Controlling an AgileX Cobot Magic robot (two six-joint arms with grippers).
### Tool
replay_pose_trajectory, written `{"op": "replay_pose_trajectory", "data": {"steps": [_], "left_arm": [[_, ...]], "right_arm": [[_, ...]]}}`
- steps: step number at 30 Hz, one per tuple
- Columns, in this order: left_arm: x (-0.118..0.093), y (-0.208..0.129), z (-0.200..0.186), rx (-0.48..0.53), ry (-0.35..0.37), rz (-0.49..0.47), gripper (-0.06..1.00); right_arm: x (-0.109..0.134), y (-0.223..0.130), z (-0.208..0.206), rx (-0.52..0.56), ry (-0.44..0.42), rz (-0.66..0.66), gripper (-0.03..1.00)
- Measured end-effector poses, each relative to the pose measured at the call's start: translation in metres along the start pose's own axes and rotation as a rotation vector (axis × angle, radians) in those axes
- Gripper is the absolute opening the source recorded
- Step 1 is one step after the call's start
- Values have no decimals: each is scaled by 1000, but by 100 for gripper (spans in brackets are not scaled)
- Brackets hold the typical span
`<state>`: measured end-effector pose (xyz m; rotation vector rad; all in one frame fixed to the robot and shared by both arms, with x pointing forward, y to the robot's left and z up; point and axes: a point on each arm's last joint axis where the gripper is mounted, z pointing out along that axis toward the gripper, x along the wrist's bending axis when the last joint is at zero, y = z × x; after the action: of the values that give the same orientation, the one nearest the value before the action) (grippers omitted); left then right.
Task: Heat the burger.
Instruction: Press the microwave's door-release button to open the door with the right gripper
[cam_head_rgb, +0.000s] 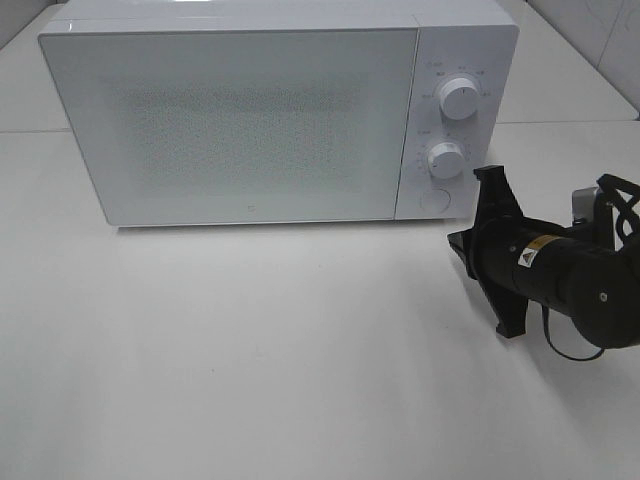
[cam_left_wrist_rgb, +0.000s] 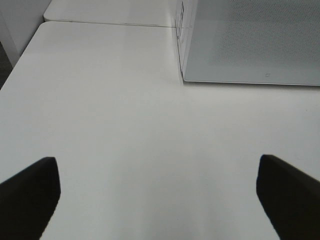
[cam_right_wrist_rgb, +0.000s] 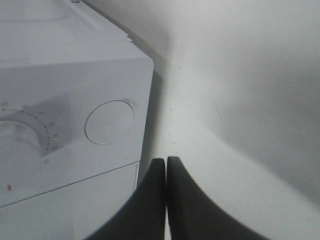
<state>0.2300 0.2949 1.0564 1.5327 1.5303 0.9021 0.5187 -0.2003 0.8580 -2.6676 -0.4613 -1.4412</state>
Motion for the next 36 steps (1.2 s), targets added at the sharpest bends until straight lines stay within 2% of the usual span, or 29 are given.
{"op": "replay_pose_trajectory", "data": {"steps": [9, 15, 27, 36], "left_arm": [[0, 0, 0, 0, 0, 0, 99], [0, 0, 0, 0, 0, 0, 99], [0, 0, 0, 0, 0, 0, 99], [0, 0, 0, 0, 0, 0, 99]], "right_arm": [[8, -2, 16, 9, 15, -2, 3], [24, -4, 26, 19, 69, -21, 3], [19, -5, 43, 10, 60, -13, 3], [29, -1, 48, -22, 117, -38, 3]]}}
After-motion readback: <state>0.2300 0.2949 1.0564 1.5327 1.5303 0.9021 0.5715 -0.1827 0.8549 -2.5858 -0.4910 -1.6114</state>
